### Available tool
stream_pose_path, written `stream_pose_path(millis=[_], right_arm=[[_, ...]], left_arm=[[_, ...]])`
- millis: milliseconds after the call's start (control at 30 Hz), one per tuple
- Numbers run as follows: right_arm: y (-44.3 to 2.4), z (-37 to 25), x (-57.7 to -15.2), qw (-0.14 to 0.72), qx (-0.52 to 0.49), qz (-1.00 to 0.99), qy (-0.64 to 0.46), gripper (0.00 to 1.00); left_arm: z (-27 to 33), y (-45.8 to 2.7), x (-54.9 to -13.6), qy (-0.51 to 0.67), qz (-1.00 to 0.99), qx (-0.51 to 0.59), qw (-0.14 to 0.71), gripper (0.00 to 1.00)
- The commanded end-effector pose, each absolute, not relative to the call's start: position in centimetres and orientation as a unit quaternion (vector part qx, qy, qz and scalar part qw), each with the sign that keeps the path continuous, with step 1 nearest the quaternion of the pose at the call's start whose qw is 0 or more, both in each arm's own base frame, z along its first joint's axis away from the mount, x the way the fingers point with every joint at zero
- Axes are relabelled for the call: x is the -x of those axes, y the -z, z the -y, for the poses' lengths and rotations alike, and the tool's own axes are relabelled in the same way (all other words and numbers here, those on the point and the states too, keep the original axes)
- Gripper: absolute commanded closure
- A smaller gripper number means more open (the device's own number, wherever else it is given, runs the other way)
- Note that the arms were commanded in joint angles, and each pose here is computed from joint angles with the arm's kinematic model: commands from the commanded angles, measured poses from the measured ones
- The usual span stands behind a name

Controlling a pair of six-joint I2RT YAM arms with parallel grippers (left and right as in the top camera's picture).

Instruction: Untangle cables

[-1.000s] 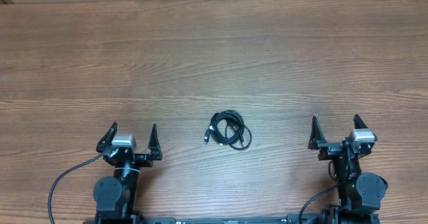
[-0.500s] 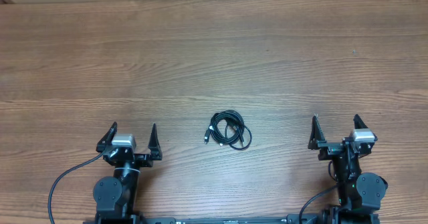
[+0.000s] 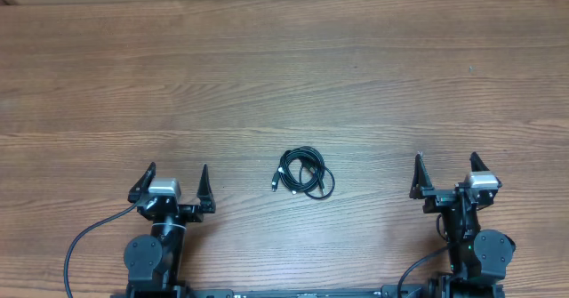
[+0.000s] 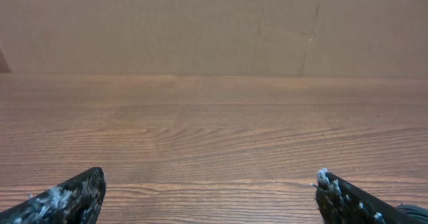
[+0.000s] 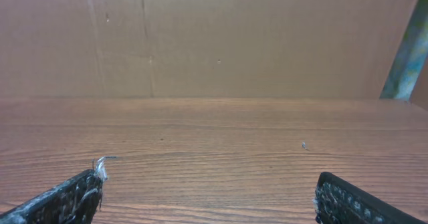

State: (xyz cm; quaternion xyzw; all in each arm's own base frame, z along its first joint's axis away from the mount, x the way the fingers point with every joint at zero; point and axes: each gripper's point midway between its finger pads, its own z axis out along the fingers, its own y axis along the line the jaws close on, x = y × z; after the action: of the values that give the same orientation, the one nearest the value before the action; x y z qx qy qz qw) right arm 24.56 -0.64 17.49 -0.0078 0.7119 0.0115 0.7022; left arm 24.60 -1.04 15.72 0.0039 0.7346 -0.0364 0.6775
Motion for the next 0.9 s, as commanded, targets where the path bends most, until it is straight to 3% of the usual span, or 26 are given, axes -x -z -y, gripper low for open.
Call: stream_pose_path(millis=[0,533,867], right_arm=[[-17.3,0.8,-24.6,0.704,0.006,-0.711,-0.008,0.00],[-17.3,0.8,-24.6,0.704,0.006,-0.711,-0.008,0.00],[-17.3,0.8,-24.6,0.704,0.006,-0.711,-0.008,0.00]], left_arm=[[0.5,-15.6,-24.6,0.020,-0.734,-0.003,0.679,0.00],[0.6,-15.6,-24.6,0.021,-0.733,-0.003,0.680,0.00],[4.2,-17.2,-23.9,0.119,-0.722,-0.054,0.679,0.01]])
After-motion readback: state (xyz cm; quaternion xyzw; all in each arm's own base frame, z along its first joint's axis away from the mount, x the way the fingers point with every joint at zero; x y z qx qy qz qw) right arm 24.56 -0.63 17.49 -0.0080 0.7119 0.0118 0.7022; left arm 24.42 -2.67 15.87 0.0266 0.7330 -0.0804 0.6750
